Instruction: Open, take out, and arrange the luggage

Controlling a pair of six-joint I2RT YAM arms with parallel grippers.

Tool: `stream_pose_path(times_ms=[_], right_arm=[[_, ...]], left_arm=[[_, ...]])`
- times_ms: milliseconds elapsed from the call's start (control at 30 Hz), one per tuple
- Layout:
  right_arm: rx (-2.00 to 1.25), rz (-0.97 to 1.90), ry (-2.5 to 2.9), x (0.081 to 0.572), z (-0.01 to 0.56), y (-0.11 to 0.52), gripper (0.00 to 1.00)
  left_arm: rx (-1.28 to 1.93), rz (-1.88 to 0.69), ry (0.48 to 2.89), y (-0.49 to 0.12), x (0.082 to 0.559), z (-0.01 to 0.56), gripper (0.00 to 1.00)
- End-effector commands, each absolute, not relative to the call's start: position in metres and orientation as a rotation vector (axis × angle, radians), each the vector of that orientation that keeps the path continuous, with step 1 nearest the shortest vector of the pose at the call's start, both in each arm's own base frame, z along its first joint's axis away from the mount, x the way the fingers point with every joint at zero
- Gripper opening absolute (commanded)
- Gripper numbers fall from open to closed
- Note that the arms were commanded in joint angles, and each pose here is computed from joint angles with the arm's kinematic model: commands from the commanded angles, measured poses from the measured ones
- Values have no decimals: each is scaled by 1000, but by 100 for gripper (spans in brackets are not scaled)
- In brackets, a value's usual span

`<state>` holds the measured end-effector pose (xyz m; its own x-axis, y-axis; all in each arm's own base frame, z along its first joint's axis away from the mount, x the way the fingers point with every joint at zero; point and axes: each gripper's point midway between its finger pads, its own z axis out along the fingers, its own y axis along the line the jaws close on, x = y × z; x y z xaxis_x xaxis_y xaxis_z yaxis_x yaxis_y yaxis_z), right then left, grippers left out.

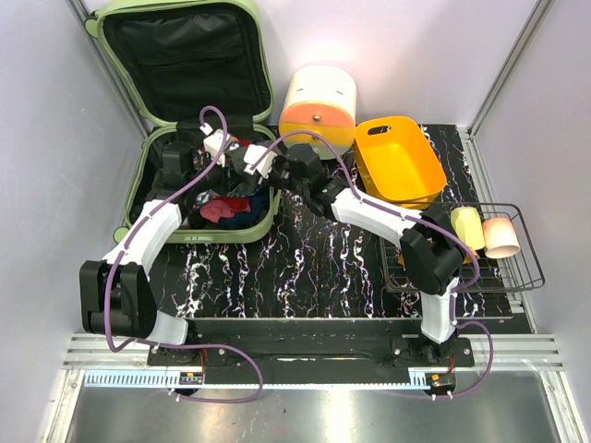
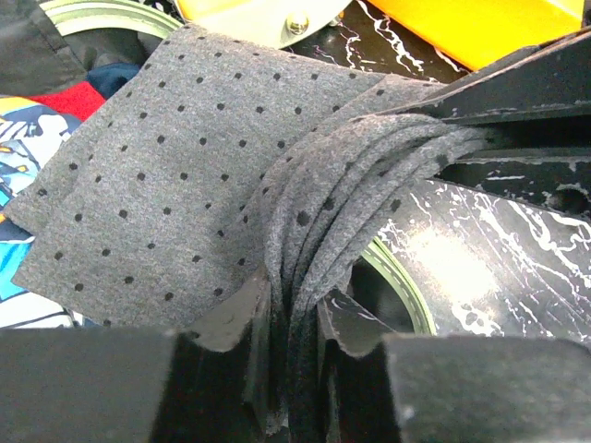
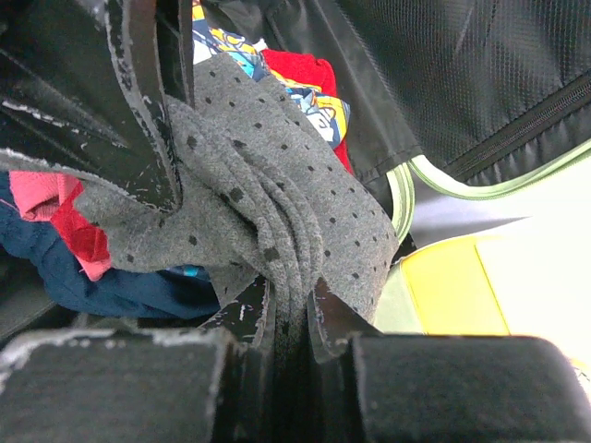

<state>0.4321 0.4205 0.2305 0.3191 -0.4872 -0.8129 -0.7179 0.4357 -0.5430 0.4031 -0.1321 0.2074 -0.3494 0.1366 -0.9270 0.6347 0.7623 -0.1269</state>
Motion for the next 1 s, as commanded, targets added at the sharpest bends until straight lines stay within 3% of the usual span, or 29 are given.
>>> stream_pose_path(times_ms=[0, 67, 100, 200, 267, 433, 567, 967], right_arm=[[-1154, 168, 1230, 433, 283, 403, 2], [-1262, 197, 1181, 419, 275, 409, 27], [-1282, 202, 1156, 415, 278, 409, 55], [-1344, 237, 1110, 405, 278, 414, 78], [-1368, 265, 1088, 400, 283, 420, 84], [-1451, 271, 1002, 394, 287, 435, 93], [-1556, 253, 940, 382, 271, 445, 93], [-1653, 20, 871, 401, 251, 468, 74]], left_arm=[[705, -569, 1822, -128, 402, 233, 11], [758, -591, 1805, -132, 398, 239, 5], [774, -600, 1802, -134, 398, 240, 2], [826, -618, 1789, -138, 394, 243, 0], [851, -621, 1787, -140, 391, 242, 0], [868, -640, 1800, -145, 384, 237, 0], [869, -657, 1803, -150, 383, 236, 0], [885, -696, 1822, -161, 382, 238, 0]])
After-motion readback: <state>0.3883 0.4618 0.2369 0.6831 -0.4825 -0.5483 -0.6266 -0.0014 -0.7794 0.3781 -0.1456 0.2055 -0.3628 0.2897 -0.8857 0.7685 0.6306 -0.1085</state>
